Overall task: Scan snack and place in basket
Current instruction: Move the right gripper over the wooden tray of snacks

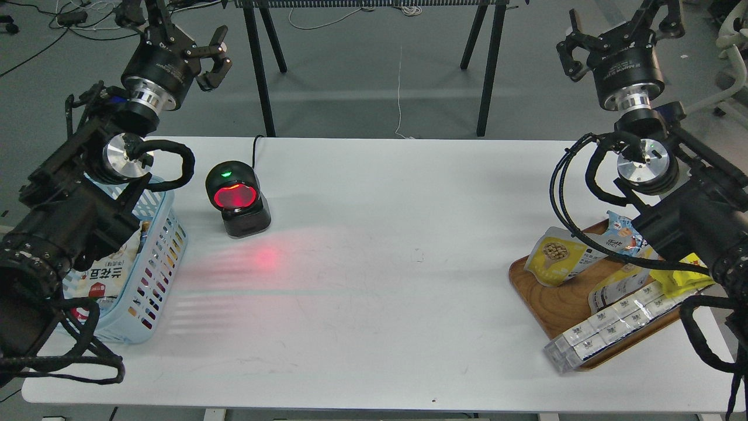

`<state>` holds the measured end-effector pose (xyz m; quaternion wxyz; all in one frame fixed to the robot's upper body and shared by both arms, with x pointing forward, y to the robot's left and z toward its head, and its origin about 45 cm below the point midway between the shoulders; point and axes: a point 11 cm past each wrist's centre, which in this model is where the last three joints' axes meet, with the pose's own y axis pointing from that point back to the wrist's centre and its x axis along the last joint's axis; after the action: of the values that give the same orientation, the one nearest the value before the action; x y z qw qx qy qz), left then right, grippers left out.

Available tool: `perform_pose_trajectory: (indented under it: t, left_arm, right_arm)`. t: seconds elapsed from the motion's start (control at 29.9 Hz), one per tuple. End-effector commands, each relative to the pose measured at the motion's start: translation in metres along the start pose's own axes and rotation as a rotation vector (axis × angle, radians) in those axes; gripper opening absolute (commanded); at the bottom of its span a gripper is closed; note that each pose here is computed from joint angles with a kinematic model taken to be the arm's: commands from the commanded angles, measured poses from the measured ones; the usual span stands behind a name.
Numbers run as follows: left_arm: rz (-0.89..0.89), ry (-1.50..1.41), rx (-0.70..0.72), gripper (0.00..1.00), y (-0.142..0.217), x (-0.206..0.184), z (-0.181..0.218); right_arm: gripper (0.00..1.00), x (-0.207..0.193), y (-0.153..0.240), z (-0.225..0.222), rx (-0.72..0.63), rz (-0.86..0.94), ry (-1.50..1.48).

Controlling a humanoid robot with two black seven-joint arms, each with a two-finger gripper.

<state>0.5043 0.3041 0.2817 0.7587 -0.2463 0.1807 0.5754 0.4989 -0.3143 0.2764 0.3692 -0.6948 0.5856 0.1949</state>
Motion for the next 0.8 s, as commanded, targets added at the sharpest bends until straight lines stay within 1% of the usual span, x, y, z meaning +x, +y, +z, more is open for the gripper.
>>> perform_pose_trajectory:
  t: [0.0,0.17,0.23,0.3,0.37,0.57,0.67,0.77]
  left_arm:
    - [0.018,-0.008,0.005,1.00,-0.001,0.002,0.002]
    - [0.022,-0.007,0.003,1.00,-0.001,0.002,0.001]
    - [0.019,-0.007,0.002,1.00,-0.001,0.001,0.002]
    - [0.017,-0.006,0.002,1.00,-0.002,0.000,0.002]
    - [0.015,-0.005,-0.002,1.00,-0.003,-0.001,0.003]
    - [-0.003,-0.006,-0.003,1.00,-0.003,-0.004,0.004]
    - [-0.020,-0.009,-0.007,1.00,-0.007,-0.010,0.007]
    - [-0.025,-0.011,-0.010,1.00,-0.008,-0.011,0.010]
  right_arm:
    - [0.99,0.002,0.001,-0.001,0.012,0.008,-0.013]
    - [0.99,-0.004,-0.003,-0.003,0.015,-0.011,-0.017]
    - [0.99,-0.008,-0.007,-0.012,0.019,-0.029,0.004]
    - [0.99,-0.014,-0.016,-0.033,0.028,-0.068,0.059]
    - [0.99,-0.021,-0.022,-0.054,0.005,-0.123,0.156]
    - [0.99,-0.070,-0.047,-0.064,-0.191,-0.312,0.519]
    - [0.99,-0.112,-0.053,-0.053,-0.332,-0.476,0.736]
    - [0.99,-0.148,-0.050,-0.038,-0.492,-0.657,1.002]
